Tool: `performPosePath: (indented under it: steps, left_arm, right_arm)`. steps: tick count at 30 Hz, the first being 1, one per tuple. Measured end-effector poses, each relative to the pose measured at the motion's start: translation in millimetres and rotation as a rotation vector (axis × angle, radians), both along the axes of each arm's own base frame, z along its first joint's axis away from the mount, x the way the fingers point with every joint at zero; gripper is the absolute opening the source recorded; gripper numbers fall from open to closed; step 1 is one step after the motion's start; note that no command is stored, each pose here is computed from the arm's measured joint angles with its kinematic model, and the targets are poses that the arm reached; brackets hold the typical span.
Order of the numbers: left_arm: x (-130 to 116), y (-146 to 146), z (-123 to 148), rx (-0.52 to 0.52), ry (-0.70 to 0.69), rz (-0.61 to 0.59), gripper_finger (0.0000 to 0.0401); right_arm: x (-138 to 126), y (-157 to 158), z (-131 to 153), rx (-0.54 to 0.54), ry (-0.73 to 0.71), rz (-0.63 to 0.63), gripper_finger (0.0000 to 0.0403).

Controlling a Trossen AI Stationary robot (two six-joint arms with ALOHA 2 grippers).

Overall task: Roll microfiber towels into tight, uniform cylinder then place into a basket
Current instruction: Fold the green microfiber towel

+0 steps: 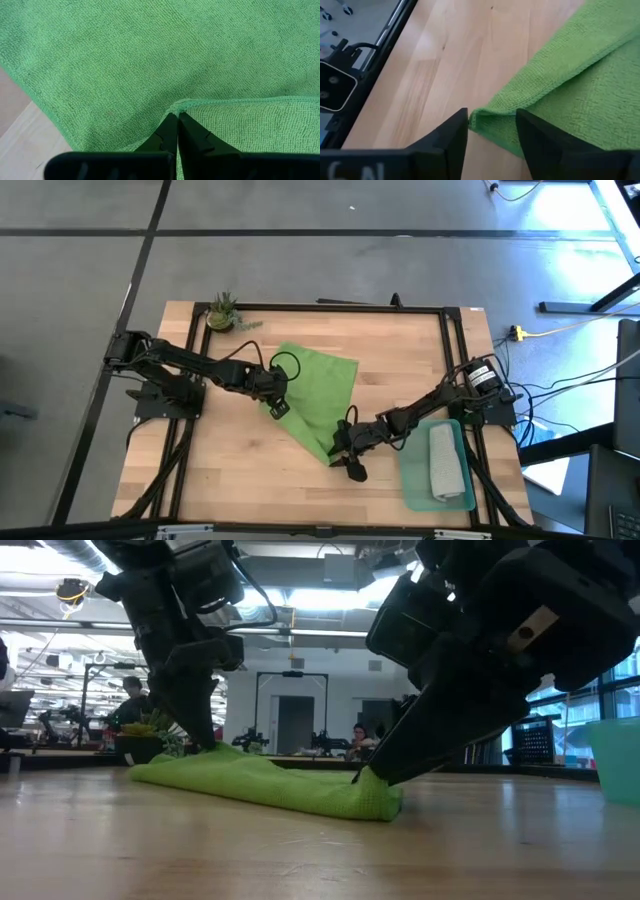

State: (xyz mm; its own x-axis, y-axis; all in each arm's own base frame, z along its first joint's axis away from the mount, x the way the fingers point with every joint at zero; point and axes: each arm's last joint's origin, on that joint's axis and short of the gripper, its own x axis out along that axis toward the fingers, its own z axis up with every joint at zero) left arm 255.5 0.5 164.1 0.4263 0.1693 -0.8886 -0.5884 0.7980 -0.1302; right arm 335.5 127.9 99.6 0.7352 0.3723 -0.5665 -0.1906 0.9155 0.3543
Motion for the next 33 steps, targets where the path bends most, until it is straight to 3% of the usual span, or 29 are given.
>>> performPosePath:
  steps: [11, 22, 26, 31, 33]
  left_arm:
    - [0, 0, 0, 0.0, 0.0, 0.0, 0.0]
    - [0, 0, 0, 0.003, 0.0, 0.002, 0.0]
    - [0, 0, 0, 0.004, 0.0, 0.001, 0.0]
    - [0, 0, 0, 0.004, 0.001, 0.001, 0.0]
    - [0, 0, 0, 0.004, 0.002, 0.001, 0.0]
  right_arm:
    - [-4, 9, -3, 0.101, 0.07, -0.003, 0.0163]
    - [-4, 11, -3, 0.052, 0.028, -0.03, 0.0144]
    - [-3, 11, -10, 0.049, 0.04, -0.033, 0.0113]
    - [-3, 10, -10, 0.048, 0.047, -0.035, 0.0018]
    - [-3, 8, -10, 0.06, 0.058, -0.044, 0.0012]
